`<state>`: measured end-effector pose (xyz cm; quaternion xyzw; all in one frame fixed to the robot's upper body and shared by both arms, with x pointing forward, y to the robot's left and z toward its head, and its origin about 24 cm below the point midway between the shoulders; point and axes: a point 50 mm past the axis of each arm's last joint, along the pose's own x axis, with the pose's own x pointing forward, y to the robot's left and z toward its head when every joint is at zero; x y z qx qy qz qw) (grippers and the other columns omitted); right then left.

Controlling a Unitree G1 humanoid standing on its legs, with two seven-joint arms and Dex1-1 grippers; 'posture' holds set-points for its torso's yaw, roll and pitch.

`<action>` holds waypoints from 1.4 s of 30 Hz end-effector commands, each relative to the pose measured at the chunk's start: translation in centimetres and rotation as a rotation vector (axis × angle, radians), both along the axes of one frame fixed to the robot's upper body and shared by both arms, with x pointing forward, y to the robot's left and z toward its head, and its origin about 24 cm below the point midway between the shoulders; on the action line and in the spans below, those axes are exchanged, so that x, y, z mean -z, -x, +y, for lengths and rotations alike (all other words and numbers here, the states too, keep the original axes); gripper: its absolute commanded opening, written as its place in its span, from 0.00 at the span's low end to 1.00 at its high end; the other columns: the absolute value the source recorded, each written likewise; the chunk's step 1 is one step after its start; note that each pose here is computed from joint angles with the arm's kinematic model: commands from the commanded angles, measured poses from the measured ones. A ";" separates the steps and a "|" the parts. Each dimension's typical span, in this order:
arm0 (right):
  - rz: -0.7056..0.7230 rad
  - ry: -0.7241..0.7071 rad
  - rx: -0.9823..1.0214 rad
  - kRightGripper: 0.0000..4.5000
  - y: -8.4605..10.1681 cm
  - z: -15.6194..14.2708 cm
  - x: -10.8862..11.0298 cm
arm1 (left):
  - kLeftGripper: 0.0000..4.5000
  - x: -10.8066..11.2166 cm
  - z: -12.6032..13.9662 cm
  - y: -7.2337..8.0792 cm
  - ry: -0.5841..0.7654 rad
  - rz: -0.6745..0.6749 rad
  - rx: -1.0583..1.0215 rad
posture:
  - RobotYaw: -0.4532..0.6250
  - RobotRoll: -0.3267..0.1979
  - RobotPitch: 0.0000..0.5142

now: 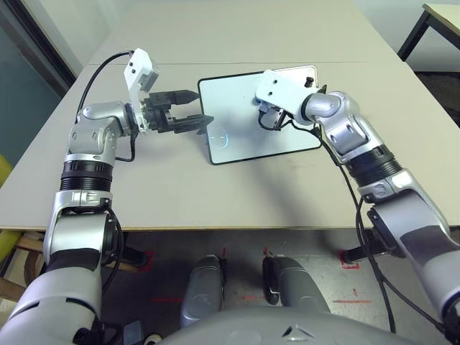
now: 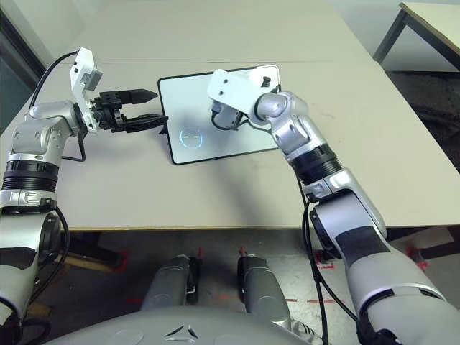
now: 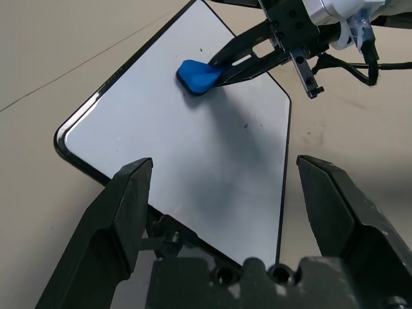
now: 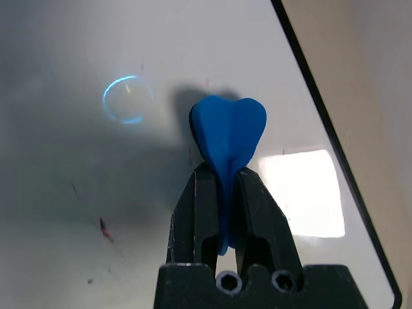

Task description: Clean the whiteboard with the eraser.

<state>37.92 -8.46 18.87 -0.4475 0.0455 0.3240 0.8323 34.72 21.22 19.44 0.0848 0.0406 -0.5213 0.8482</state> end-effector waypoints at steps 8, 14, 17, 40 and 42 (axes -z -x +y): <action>0.007 0.062 0.065 0.03 -0.3 -3.0 0.5 | 1.00 -0.2 -0.2 0.0 0.002 -0.005 0.007 | 0.59 0.62 0.19; 0.029 0.080 0.129 0.03 -0.2 -5.7 0.9 | 1.00 -0.1 -0.3 -0.1 0.002 -0.001 0.012 | 0.58 0.62 0.20; 0.037 0.077 0.169 0.03 -0.2 -7.2 0.7 | 1.00 -0.1 -0.4 -0.2 0.002 -0.001 0.015 | 0.58 0.62 0.20; 0.048 0.098 0.154 0.03 0.3 -7.6 1.1 | 1.00 -0.2 -0.5 -0.3 0.003 -0.005 0.016 | 0.58 0.62 0.20; 0.049 0.106 0.128 0.03 0.5 -7.0 1.4 | 1.00 -0.3 -0.5 -0.3 0.002 -0.006 0.016 | 0.58 0.62 0.20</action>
